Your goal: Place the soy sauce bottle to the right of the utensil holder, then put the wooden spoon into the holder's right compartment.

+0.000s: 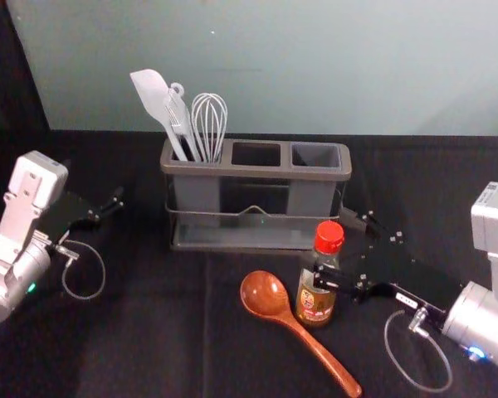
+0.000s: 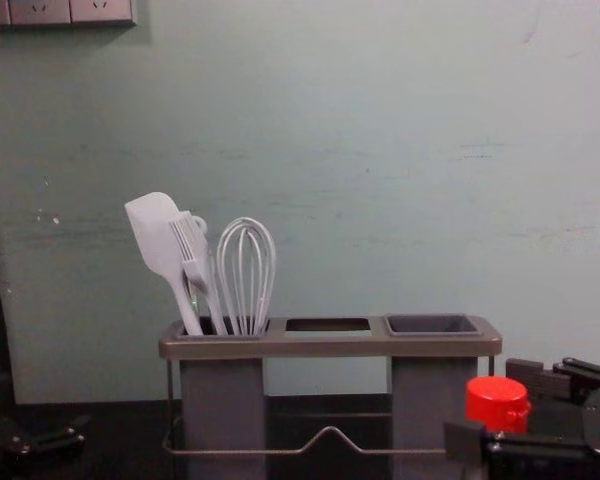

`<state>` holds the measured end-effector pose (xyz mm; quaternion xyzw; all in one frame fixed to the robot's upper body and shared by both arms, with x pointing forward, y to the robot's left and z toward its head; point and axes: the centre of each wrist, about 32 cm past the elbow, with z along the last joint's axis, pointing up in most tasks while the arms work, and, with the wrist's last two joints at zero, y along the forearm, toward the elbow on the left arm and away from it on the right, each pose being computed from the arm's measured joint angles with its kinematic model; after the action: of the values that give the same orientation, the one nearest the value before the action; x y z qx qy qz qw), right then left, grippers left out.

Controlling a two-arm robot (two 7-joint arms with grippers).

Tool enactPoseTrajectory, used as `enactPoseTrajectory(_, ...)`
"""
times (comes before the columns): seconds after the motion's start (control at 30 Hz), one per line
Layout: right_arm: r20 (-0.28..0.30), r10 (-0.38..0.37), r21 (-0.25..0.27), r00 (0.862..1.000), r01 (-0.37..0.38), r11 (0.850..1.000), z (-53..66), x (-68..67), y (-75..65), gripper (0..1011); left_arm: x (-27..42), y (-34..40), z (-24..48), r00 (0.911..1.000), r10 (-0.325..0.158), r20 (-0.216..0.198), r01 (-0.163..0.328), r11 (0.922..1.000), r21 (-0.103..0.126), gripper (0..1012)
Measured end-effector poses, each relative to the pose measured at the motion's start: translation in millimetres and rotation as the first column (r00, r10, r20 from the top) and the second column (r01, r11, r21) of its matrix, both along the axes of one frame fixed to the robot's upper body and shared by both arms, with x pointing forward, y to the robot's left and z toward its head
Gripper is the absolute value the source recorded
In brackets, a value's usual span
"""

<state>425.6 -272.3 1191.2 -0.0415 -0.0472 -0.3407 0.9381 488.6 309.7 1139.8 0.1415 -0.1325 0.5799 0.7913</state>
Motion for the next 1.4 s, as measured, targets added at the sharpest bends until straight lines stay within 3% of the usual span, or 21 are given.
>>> enactPoseTrajectory(0.3, -0.001, 0.000, 0.000, 1.000, 0.000, 1.000, 0.1, -0.5, -1.0, 982, 0.0, 0.0, 0.0, 1.0000, 0.000, 0.000, 0.000, 1.0000, 0.000, 1005)
enactPoseTrajectory(0.67, -0.002, 0.000, 0.002, 1.000, 0.000, 1.000, 0.4, -0.8, -1.7, 678, 0.0, 0.0, 0.0, 1.0000, 0.000, 0.000, 0.000, 1.0000, 0.000, 1005)
enactPoseTrajectory(0.93, -0.002, 0.001, 0.003, 1.000, -0.001, 1.000, 0.4, -1.0, -1.9, 393, 0.0, 0.0, 0.0, 1.0000, 0.000, 0.000, 0.000, 1.0000, 0.000, 1005)
enactPoseTrajectory(1.4, 0.034, 0.007, 0.003, 0.999, -0.007, 1.000, 6.0, -3.9, -5.9, 374, 0.0, 0.0, 0.0, 1.0000, 0.000, 0.000, 0.000, 1.0000, 0.000, 1005)
